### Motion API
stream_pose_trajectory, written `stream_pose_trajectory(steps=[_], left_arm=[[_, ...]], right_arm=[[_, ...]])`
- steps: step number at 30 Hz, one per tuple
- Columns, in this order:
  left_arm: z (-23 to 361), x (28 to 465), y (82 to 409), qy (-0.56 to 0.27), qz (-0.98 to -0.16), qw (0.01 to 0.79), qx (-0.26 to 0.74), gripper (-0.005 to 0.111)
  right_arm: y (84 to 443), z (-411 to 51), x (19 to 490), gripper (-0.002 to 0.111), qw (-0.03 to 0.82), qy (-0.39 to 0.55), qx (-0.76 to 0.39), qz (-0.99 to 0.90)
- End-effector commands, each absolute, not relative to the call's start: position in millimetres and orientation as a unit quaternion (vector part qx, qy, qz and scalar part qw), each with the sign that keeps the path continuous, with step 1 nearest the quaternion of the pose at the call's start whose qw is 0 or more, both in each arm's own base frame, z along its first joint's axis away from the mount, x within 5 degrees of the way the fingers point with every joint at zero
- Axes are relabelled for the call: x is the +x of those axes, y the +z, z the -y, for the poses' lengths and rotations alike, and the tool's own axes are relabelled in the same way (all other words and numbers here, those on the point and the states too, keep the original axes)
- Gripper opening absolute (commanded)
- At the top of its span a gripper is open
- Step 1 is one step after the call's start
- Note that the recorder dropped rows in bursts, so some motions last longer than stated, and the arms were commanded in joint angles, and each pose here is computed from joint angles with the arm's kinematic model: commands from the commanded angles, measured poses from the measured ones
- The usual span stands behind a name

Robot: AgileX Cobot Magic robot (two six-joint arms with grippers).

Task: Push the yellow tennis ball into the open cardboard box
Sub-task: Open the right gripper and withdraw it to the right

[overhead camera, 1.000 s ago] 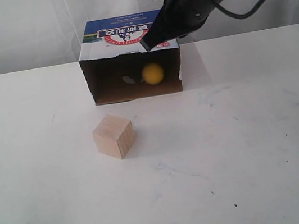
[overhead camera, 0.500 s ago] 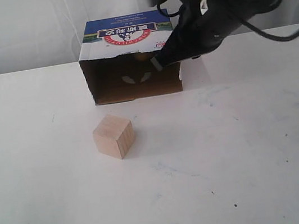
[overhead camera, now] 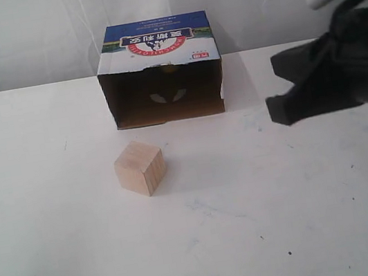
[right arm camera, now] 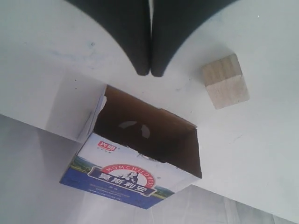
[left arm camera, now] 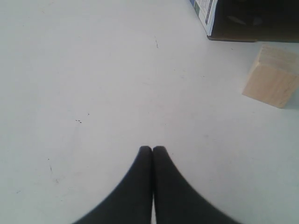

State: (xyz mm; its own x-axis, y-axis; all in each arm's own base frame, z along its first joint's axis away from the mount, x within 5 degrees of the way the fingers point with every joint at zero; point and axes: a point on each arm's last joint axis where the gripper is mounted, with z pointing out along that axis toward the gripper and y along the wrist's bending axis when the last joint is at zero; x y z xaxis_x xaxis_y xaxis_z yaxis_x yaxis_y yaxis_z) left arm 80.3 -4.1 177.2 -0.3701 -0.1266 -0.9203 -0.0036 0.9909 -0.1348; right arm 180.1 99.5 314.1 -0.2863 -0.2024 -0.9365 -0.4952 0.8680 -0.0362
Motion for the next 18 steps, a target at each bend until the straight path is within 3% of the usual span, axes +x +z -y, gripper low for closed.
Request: stream_pose_trajectory(steps=[1, 18], left_arm=[[4.5, 79.5, 174.0, -0.057, -0.829, 0.555, -0.038, 0.0], [4.5, 79.5, 174.0, -0.057, -0.829, 0.555, -0.038, 0.0]], right_arm=[[298.8, -87.4, 159.5, 0.0, 0.557, 0.151, -0.192, -0.794], [269.3, -61.3, 112.0, 0.0, 0.614, 0.18, -0.165, -0.751]])
